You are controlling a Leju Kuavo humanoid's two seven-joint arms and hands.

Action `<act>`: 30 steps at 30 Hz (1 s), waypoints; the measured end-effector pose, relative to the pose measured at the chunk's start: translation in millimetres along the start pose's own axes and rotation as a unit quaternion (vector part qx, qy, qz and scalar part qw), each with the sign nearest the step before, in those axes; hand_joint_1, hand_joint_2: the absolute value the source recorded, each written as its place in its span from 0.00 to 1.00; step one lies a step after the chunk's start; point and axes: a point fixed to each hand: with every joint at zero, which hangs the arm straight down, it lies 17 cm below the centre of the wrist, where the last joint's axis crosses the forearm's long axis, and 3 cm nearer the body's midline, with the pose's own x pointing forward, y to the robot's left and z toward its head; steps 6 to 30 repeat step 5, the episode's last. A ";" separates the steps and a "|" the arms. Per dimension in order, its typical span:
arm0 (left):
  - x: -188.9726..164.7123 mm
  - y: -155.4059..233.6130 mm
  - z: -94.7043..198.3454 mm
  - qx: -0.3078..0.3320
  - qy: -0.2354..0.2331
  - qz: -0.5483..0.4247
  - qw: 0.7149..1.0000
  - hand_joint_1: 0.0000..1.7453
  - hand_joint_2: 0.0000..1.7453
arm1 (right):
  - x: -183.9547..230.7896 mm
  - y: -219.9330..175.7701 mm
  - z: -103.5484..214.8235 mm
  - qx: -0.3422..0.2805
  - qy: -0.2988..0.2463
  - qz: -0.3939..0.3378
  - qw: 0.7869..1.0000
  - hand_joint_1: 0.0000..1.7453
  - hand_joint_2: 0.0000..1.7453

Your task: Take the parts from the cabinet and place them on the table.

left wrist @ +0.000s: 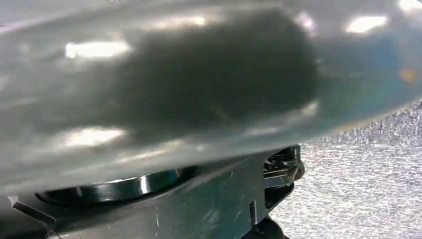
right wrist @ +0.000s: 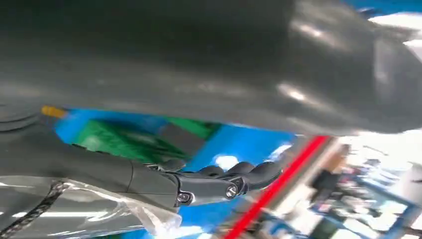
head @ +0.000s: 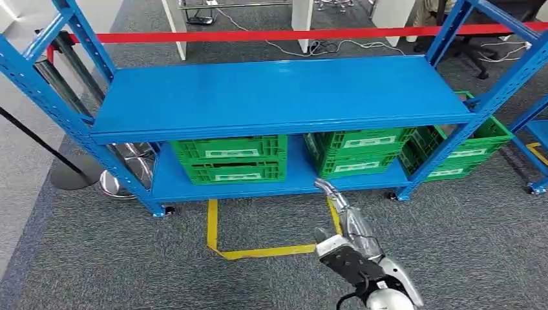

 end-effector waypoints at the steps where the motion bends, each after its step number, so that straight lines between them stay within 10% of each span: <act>1: -0.1 -0.1 0.0 0.000 0.000 -0.001 1.000 0.00 0.00 | -9.0 -2.4 1.6 -0.002 0.012 0.002 1.000 0.00 0.00; 30: -0.7 0.4 0.2 -0.001 0.001 -0.004 1.000 0.00 0.00 | -53.1 -21.0 10.5 -0.022 0.064 0.024 0.997 0.00 0.00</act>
